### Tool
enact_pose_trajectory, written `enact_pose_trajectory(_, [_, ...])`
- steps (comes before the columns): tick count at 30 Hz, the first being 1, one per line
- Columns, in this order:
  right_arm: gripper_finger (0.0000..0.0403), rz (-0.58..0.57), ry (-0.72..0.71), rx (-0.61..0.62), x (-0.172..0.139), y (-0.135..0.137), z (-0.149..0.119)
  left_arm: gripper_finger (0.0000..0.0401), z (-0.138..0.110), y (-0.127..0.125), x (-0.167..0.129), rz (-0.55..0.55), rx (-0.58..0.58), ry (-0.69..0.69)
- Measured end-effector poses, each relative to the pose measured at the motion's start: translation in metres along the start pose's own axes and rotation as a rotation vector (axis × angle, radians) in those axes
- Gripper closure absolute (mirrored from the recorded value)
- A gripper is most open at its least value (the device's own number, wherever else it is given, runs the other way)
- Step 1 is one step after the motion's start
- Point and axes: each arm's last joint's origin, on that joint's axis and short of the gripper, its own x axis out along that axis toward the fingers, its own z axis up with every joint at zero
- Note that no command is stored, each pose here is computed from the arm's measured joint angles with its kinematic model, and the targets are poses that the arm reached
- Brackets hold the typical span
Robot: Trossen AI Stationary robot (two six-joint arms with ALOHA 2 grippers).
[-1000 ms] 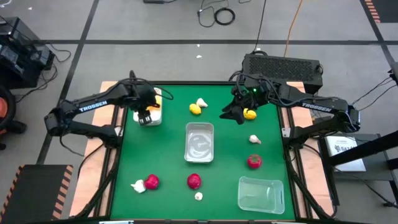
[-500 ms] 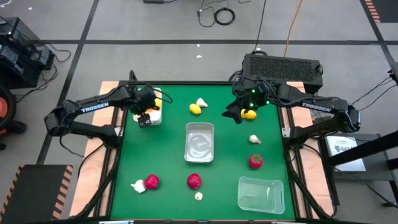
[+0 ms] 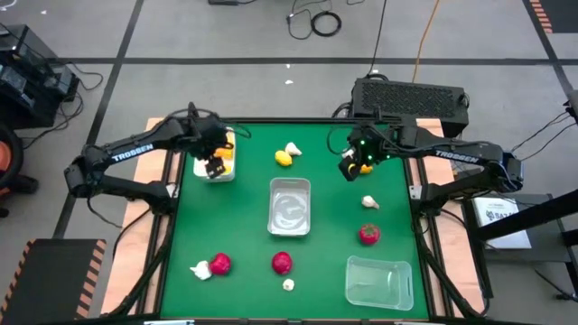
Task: Sort produce into baskets
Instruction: Put the lemon into the white bin
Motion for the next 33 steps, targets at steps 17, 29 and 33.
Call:
enact_pose_trajectory(17, [0.0144, -0.181, 0.197, -0.296, 0.057, -0.025, -0.017, 0.0129, 0.050, -0.007, -0.048, -0.265, -0.059, -0.463])
enact_pose_trajectory(29, [0.0097, -0.347, 0.371, -0.382, 0.103, -0.039, -0.017, 0.0129, 0.049, -0.007, -0.048, -0.278, -0.117, -0.448])
enact_pose_trajectory(33, [0.0094, -0.364, 0.400, -0.385, 0.110, -0.042, -0.017, 0.0129, 0.049, -0.007, -0.048, -0.290, -0.166, -0.441])
